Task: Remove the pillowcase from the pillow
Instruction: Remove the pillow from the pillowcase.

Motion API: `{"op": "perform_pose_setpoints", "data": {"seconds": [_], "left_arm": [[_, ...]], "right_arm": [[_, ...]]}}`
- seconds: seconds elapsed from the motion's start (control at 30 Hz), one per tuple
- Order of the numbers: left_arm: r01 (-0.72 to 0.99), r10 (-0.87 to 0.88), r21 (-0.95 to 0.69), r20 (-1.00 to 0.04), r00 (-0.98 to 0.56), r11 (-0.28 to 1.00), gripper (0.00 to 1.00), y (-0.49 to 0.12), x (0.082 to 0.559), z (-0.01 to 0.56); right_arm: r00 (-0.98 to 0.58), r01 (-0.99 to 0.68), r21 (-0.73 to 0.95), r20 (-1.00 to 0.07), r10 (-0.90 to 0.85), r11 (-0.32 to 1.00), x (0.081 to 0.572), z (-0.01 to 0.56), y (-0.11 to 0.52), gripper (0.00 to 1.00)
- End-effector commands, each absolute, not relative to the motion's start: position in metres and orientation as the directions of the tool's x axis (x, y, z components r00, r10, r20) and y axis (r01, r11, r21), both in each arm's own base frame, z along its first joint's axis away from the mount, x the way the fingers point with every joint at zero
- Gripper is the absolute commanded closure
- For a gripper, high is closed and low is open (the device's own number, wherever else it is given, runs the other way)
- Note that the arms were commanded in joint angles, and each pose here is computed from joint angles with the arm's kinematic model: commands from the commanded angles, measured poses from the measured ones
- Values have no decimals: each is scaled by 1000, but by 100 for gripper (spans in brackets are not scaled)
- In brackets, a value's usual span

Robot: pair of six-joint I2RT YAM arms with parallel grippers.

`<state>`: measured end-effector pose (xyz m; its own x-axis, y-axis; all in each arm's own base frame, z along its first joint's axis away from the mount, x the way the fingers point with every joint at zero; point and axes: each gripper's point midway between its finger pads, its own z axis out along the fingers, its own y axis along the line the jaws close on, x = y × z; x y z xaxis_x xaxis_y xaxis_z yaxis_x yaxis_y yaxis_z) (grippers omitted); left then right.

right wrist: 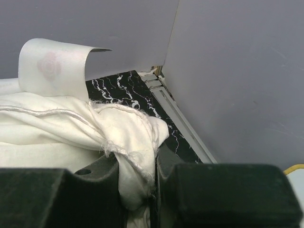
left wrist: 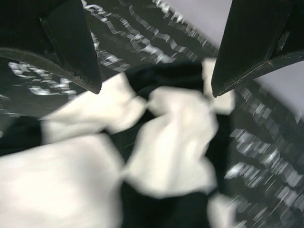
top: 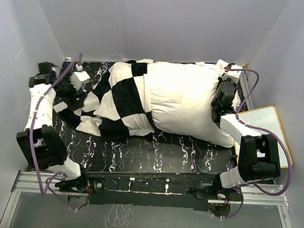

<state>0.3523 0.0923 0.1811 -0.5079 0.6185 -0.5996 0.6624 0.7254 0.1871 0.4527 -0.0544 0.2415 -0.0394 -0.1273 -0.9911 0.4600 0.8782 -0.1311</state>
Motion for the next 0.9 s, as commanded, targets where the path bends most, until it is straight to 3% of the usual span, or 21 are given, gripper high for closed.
{"op": "perform_pose_setpoints", "data": {"seconds": [0.0,0.13,0.37,0.53,0.63,0.7,0.8,0.87], "left_arm": [[866,685,22,-622,-379,499,3,-12,287,169],[918,778,30,-542,-317,395,3,-43,271,123],[942,831,-28,-463,-309,334,3,-46,257,69],[917,828,112,-482,-286,382,3,-42,284,47],[929,823,68,-491,-287,365,4,-46,277,35],[932,836,31,-455,-307,360,18,-42,271,21],[907,846,16,-369,-385,420,52,-24,270,8],[892,835,-2,-351,-424,452,68,-9,270,12]], "right_arm": [[21,498,-103,-991,-131,861,453,262,-49,92],[-8,475,-114,-992,-126,872,456,248,-40,92],[-2,424,-124,-991,-136,897,465,251,-23,92],[-3,375,-147,-988,-157,915,472,250,-3,92],[8,352,-143,-988,-155,925,474,251,5,92],[11,347,-139,-988,-152,927,475,252,7,92],[13,361,-139,-988,-154,922,475,253,5,92],[26,372,-134,-988,-155,918,477,259,2,92]]}}
